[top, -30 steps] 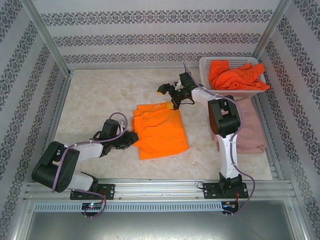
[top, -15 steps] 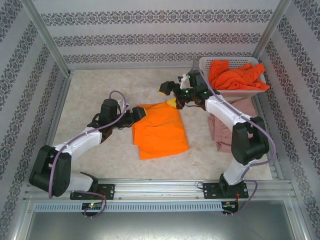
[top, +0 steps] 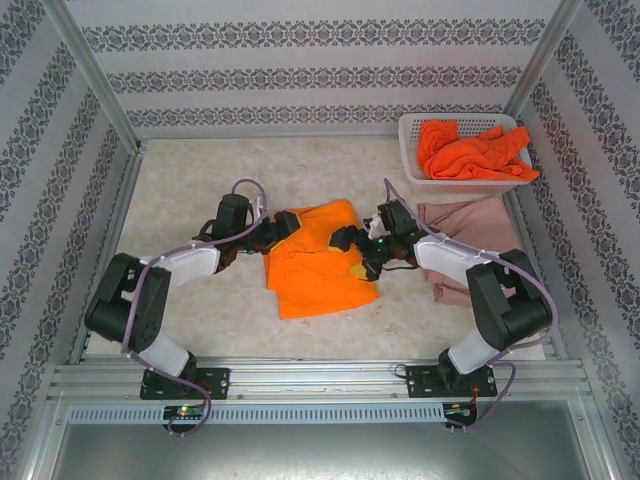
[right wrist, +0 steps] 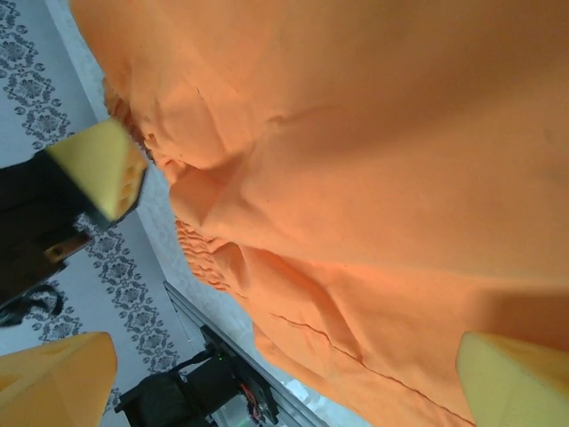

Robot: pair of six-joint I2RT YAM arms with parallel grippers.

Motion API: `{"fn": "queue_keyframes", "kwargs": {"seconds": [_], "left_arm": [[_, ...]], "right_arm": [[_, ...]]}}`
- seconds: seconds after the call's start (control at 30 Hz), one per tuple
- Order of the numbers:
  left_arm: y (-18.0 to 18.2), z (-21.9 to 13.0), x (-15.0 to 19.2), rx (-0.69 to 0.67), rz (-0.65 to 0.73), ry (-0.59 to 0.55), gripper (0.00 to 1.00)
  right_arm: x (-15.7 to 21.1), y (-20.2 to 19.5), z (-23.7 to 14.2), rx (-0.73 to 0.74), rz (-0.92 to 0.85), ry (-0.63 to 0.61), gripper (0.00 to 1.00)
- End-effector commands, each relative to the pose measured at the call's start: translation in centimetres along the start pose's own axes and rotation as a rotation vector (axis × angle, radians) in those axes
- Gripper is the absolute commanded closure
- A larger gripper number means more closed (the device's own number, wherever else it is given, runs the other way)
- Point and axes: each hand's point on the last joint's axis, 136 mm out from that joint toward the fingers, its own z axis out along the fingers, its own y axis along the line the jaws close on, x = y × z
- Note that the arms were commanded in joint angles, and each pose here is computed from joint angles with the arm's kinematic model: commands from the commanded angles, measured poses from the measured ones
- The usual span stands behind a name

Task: Fold and stack the shorts

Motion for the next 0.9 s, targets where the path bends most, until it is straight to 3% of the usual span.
{"fn": "queue_keyframes", "kwargs": {"seconds": [0.0, 0.23, 0.4, 0.67, 0.87], "left_arm": [[2.3, 1.1, -0.7, -0.027, 0.023, -0.037, 0.17], [6.9, 1.4, 0.2, -0.096, -0.022, -0.036, 0.17], [5.5, 0.6, -0.8, -0.059, 0.013, -0.030, 0.16], [-1.3, -3.3, -1.7, 0.023, 0.130, -0.044, 0.16], [-0.4, -3.9, 0.8, 0.001, 0.105, 0.009, 0.24]], "right_arm": [[0.5, -1.1, 0.1, 0.005, 0.008, -0.018, 0.02], [2.9, -5.4, 0.6, 0.062, 0.075, 0.016, 0.02], [4.4, -6.4, -0.1, 0.065, 0.075, 0.022, 0.02], [1.9, 0.0, -4.0, 0.053, -0.209, -0.078, 0.02], [-1.4, 2.6, -5.5, 0.089, -0.374, -0.112, 0.02]]}}
